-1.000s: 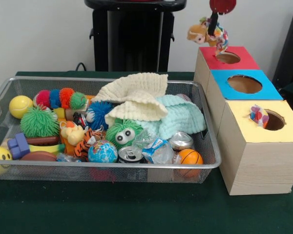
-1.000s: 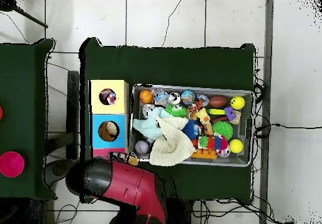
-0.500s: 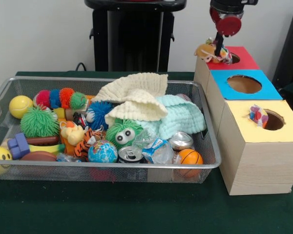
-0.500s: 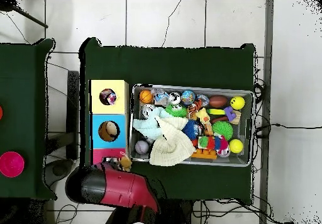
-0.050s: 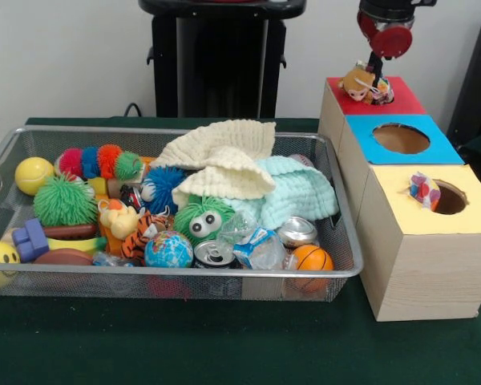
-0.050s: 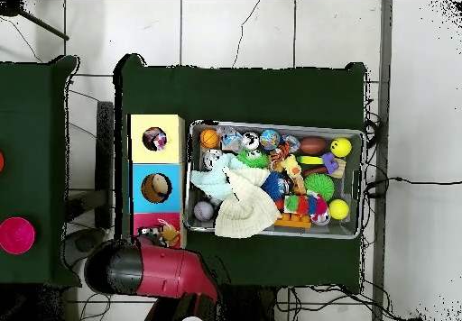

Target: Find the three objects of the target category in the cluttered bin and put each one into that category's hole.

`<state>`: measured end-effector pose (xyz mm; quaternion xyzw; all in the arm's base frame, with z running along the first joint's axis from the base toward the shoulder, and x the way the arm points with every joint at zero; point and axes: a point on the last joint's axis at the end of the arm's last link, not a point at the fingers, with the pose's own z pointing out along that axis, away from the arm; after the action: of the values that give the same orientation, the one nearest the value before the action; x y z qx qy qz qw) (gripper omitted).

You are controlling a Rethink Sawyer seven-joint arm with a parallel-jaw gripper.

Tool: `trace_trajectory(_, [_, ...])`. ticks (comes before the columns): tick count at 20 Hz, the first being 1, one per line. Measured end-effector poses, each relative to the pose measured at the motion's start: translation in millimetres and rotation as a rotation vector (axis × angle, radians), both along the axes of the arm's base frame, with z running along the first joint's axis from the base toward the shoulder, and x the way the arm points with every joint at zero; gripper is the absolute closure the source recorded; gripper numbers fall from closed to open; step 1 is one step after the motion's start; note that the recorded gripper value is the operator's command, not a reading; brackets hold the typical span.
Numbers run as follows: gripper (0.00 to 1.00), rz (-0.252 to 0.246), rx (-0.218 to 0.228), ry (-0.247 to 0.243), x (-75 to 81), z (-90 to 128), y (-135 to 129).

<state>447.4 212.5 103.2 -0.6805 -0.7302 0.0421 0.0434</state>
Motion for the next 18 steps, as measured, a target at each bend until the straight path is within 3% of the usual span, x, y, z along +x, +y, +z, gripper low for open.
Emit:
trace_trajectory(7, [1.00,0.011,0.013,0.006,-0.8,1.0,7.2])
trace_trajectory(11, [1.00,0.038,0.008,0.044,-7.0,10.0,5.5])
trace_trajectory(13, [1.00,0.078,0.001,0.105,-15.7,26.4,0.9])
trace_trajectory(18, [1.00,0.122,-0.014,0.223,-34.5,57.7,-10.7])
